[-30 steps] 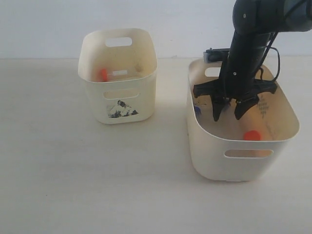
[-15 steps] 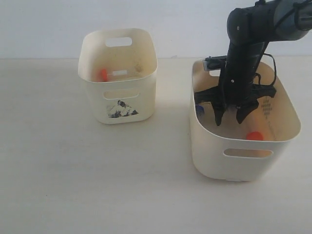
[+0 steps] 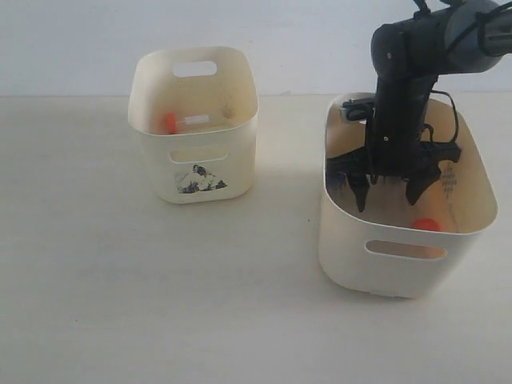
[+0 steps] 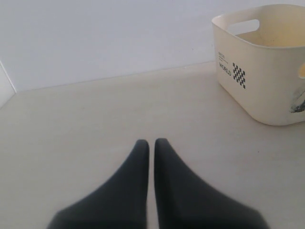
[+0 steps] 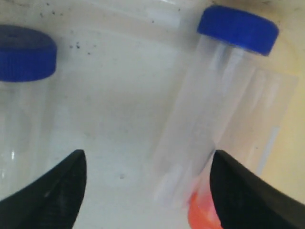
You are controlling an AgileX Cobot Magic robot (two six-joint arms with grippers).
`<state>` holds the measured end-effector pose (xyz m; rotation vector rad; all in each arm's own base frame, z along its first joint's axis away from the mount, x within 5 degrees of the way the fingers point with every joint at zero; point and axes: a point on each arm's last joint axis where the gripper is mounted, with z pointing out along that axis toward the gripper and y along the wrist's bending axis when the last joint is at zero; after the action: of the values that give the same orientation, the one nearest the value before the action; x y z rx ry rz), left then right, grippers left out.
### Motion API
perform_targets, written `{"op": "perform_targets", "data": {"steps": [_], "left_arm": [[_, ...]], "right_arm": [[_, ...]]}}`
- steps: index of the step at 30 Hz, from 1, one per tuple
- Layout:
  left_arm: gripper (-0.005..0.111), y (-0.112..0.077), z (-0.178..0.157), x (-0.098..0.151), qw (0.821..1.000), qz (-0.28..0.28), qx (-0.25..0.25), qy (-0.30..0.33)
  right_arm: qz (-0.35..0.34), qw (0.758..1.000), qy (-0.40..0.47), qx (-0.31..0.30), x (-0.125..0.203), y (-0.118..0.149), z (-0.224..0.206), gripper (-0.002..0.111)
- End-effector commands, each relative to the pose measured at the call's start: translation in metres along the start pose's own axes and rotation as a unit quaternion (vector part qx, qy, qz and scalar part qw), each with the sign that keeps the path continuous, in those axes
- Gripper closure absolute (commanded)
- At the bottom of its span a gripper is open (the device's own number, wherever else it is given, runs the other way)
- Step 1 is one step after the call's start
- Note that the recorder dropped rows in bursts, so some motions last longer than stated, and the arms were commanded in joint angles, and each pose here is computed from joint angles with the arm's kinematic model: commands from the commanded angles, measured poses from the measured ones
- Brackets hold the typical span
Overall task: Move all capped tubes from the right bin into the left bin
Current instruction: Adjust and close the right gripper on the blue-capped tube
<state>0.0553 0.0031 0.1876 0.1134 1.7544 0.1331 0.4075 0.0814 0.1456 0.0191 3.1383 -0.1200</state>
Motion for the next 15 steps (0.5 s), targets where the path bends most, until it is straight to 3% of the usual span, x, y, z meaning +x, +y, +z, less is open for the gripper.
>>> {"op": "perform_targets", "data": {"steps": [1, 5, 8, 12, 13, 15], "left_arm": [[0.102, 0.0003, -0.0006, -0.0021, 1.0, -0.007, -0.001, -0.007], [0.102, 0.0003, -0.0006, -0.0021, 1.0, -0.007, -0.001, -0.007], [0.102, 0.0003, -0.0006, -0.0021, 1.0, -0.007, -0.001, -0.007], [0.102, 0.0003, -0.0006, -0.0021, 1.0, -0.007, -0.001, -0.007], [0.102, 0.0003, -0.0006, -0.0021, 1.0, -0.007, -0.001, -0.007], [0.102, 0.0003, -0.0006, -0.0021, 1.0, -0.007, -0.001, -0.007]], "right_arm": [[0.017, 1.0, 0.019, -0.013, -0.0014, 0.0028, 0.0177, 0.04], [0.023, 0.999, 0.029, -0.011, -0.0016, 0.0036, 0.0272, 0.044], [0.041, 0.999, 0.029, -0.009, -0.0016, 0.0034, 0.0272, 0.064], [0.043, 0.998, 0.035, -0.008, -0.0005, 0.0033, 0.0271, 0.102], [0.043, 0.998, 0.038, -0.007, 0.0001, 0.0031, 0.0271, 0.108], [0.042, 0.998, 0.052, -0.004, 0.0025, 0.0025, 0.0269, 0.108]]}}
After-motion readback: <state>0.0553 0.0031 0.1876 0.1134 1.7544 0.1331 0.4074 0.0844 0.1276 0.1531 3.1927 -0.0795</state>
